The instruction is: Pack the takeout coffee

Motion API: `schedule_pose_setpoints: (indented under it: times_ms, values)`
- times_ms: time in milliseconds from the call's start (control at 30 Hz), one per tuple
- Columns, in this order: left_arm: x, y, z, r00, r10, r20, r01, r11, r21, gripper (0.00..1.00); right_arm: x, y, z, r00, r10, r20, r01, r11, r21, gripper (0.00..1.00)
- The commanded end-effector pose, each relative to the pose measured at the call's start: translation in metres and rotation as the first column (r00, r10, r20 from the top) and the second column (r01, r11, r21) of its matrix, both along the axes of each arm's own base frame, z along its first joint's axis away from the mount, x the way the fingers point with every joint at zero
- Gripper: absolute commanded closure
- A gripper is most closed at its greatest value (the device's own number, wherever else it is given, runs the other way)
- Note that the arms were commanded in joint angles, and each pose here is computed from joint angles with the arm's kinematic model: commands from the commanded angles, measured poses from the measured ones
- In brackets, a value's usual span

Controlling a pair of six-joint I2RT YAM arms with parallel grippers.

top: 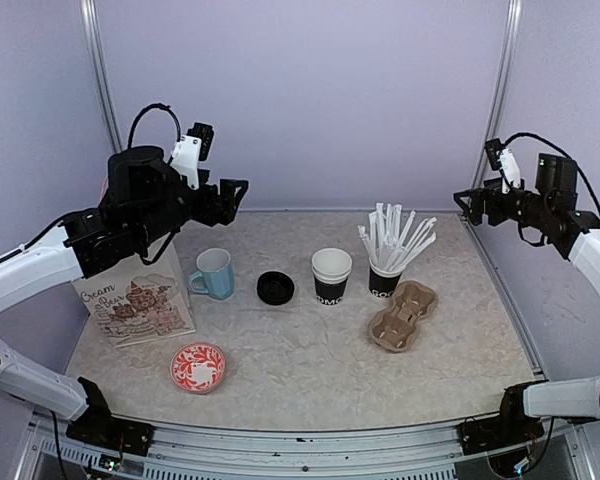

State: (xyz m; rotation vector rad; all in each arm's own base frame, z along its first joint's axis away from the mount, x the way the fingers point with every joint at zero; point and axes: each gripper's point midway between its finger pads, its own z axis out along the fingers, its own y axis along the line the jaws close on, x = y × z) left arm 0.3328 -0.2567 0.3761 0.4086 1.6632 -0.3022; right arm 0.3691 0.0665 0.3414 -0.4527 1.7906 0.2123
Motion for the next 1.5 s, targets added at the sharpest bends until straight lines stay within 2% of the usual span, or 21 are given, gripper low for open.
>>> schedule_pose_setpoints:
  times_ms: [0,167,367,500,600,667,800,900,967,1100,1233,1467]
  values:
    - [-0.005,-0.023,-0.019,0.996,-0.087,0.015,0.086,0.996,0.040,0.13,-0.023,0.015,0.000,0.992,0.127,0.005,-0.127,0.992,-0.023,0.02]
    - [0.004,-0.034,-0.048,0.994,-0.102,-0.028,0.104,0.991,0.083,0.12,-0.063,0.067,0.002,0.900,0.436,-0.007,-0.435,0.898,-0.069,0.16]
    - [0.023,-0.043,-0.074,0.980,-0.144,-0.136,0.148,0.989,0.020,0.17,-0.095,0.135,0.004,0.747,0.661,-0.068,-0.660,0.727,-0.190,0.27]
    - [0.033,-0.048,-0.080,0.968,-0.154,-0.197,0.153,0.988,-0.018,0.19,-0.097,0.190,-0.017,0.693,0.703,-0.161,-0.707,0.618,-0.344,0.34]
    - [0.041,-0.050,-0.080,0.963,-0.140,-0.231,0.139,0.990,-0.022,0.22,-0.093,0.230,-0.045,0.690,0.687,-0.230,-0.695,0.538,-0.477,0.42]
    - [0.045,-0.049,-0.085,0.961,-0.120,-0.247,0.119,0.993,-0.019,0.22,-0.088,0.252,-0.060,0.690,0.668,-0.278,-0.695,0.505,-0.512,0.43]
    - [0.045,-0.043,-0.093,0.956,-0.129,-0.264,0.121,0.992,-0.046,0.22,-0.065,0.279,-0.086,0.689,0.597,-0.411,-0.720,0.499,-0.482,0.49]
    - [0.042,-0.035,-0.097,0.951,-0.131,-0.279,0.117,0.991,-0.068,0.22,-0.049,0.288,-0.109,0.709,0.538,-0.456,-0.705,0.522,-0.479,0.52]
    - [0.041,-0.029,-0.100,0.951,-0.119,-0.284,0.106,0.992,-0.063,0.22,-0.044,0.292,-0.125,0.699,0.512,-0.499,-0.714,0.519,-0.469,0.55]
    - [0.038,-0.017,-0.092,0.957,-0.089,-0.276,0.067,0.994,-0.087,0.22,-0.030,0.296,-0.148,0.713,0.451,-0.538,-0.698,0.537,-0.474,0.62]
    - [0.026,-0.023,-0.080,0.958,-0.147,-0.248,0.118,0.985,-0.127,0.21,-0.027,0.301,-0.163,0.701,0.439,-0.563,-0.707,0.537,-0.461,0.66]
    - [0.024,-0.027,-0.082,0.949,-0.167,-0.268,0.133,0.981,-0.139,0.22,-0.028,0.304,-0.183,0.673,0.427,-0.604,-0.728,0.530,-0.436,0.72]
